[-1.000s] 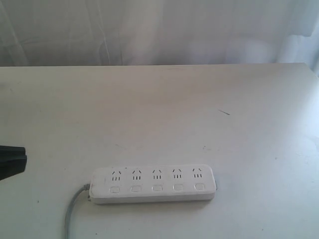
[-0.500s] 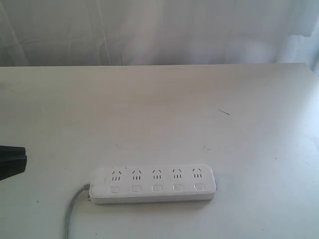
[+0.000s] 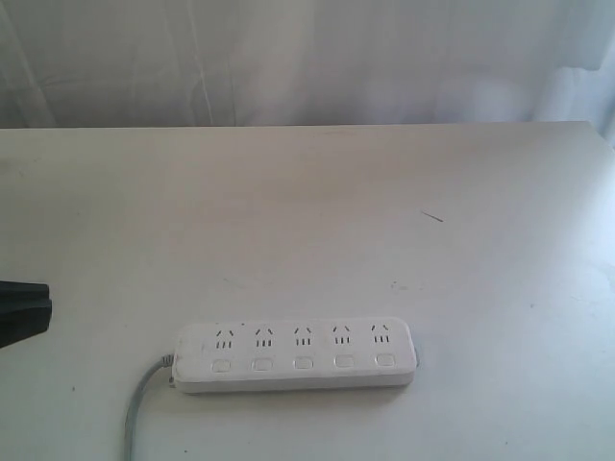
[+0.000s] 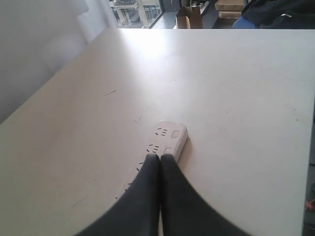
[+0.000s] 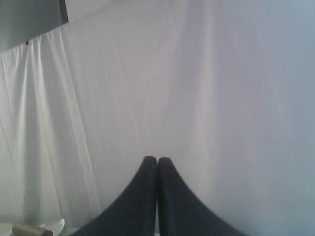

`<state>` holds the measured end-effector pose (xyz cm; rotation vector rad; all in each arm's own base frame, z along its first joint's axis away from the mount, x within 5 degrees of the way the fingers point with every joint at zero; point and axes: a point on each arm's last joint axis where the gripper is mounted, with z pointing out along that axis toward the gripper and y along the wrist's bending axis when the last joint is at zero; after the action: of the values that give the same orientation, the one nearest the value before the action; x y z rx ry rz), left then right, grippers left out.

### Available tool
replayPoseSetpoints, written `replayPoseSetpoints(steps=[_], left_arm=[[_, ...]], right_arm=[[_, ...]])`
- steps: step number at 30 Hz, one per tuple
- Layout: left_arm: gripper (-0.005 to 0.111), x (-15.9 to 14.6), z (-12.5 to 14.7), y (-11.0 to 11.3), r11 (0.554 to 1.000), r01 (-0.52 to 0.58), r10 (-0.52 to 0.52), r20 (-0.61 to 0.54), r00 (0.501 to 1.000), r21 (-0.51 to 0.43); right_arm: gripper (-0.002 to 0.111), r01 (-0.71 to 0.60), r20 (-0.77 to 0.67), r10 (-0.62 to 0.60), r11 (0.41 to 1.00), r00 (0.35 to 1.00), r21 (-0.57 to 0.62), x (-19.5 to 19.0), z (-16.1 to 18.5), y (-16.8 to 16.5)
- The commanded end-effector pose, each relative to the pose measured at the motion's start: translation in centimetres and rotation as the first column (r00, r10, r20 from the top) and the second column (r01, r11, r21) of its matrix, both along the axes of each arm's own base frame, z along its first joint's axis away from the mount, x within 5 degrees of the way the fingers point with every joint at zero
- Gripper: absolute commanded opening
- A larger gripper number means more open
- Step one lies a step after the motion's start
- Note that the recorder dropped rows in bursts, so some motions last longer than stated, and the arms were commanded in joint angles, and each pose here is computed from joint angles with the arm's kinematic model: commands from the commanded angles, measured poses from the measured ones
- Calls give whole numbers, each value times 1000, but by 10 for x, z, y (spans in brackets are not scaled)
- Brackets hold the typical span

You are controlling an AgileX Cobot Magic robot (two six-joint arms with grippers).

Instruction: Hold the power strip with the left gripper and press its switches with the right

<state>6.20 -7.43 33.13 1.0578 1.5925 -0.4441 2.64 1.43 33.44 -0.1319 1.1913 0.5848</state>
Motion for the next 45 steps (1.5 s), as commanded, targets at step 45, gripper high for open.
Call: replayPoseSetpoints(steps=[45], left_arm=[[0, 1, -14, -1, 1000, -13, 13, -14, 1000, -26]], right_arm=[[0, 353, -179, -418, 884, 891, -308, 30, -121, -13]])
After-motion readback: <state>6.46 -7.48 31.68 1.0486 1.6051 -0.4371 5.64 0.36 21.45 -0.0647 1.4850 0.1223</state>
